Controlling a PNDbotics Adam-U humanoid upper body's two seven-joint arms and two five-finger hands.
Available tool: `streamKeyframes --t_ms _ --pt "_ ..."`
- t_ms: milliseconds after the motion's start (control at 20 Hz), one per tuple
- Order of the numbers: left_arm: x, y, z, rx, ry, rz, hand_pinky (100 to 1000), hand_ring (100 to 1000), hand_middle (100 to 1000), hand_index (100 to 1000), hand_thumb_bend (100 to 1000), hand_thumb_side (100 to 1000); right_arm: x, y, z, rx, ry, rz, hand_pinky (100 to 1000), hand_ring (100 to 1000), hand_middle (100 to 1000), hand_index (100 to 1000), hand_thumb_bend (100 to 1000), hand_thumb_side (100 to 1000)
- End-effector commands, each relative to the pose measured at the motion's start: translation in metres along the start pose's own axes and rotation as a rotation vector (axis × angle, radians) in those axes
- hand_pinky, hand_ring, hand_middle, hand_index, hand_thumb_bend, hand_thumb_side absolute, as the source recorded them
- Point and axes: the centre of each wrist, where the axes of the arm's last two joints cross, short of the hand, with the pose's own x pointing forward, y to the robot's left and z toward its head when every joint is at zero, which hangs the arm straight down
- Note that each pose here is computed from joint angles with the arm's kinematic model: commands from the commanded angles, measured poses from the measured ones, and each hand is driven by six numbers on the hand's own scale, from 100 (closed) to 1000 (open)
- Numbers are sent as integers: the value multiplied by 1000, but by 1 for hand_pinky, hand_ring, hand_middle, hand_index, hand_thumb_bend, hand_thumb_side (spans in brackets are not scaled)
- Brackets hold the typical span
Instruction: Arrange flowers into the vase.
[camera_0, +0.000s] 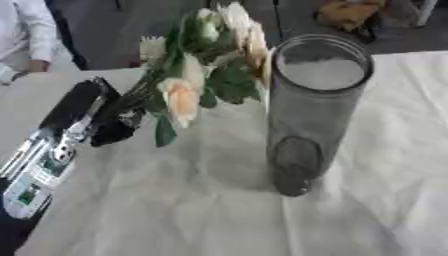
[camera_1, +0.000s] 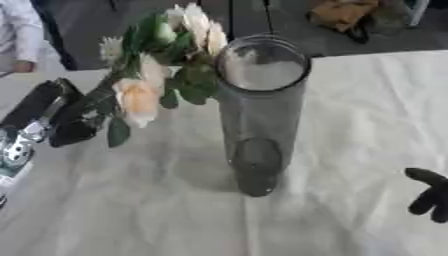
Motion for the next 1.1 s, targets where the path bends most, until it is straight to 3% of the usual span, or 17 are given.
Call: streamKeyframes --t_ms 50,650,1100 --pt "6 36 0 109 -11 20 100 100 100 110 100 556 6 -4 -3 10 -26 16 880 570 470 697 100 1000" --pt "37 83 3 229 -39 218 100 100 100 105 100 624 7 -5 0 -3 -24 7 875 570 472 697 100 1000" --pt "59 100 3 252 -75 372 100 100 100 105 100 705 8 -7 2 -11 -20 -15 868 571 476 697 100 1000"
